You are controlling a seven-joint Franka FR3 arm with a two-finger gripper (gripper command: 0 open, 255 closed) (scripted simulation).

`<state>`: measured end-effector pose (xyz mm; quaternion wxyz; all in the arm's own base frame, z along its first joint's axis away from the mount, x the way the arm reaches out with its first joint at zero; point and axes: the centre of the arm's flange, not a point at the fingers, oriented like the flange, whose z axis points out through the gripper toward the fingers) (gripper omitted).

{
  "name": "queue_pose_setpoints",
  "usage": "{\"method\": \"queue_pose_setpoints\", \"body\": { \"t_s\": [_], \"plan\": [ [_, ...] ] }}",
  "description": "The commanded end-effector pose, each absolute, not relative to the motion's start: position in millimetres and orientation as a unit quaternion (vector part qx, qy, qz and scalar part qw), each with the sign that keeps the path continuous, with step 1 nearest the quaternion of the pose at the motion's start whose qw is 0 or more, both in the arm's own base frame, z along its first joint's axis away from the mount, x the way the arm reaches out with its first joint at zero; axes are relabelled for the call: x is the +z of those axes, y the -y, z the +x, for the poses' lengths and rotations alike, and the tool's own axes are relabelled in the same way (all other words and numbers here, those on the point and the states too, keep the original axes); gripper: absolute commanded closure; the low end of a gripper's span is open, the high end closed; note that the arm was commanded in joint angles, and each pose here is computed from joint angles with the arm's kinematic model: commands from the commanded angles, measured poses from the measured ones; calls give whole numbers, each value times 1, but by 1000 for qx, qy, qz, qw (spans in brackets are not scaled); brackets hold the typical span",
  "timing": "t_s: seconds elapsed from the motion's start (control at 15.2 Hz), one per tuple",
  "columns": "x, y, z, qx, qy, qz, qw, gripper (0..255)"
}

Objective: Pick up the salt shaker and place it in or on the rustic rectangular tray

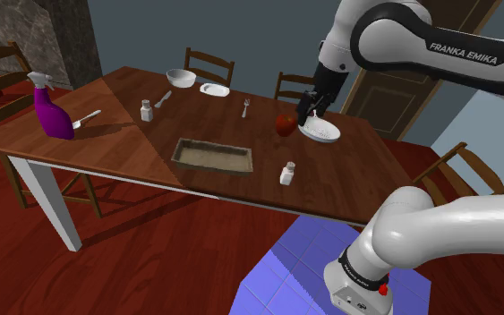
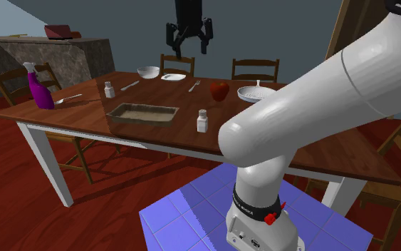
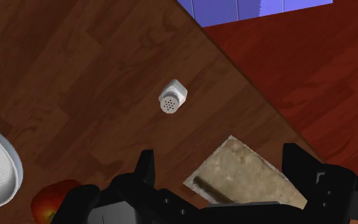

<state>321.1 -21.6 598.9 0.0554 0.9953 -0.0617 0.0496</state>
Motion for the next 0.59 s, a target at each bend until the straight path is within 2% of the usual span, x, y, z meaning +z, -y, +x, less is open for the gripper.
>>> {"method": "queue_pose_setpoints", "body": {
  "t_s": [0.0, 0.53],
  "plan": [
    [599, 22, 321, 50, 62, 995, 55, 0],
    [503, 72, 340, 26, 71, 997, 21, 0]
  ]
}}
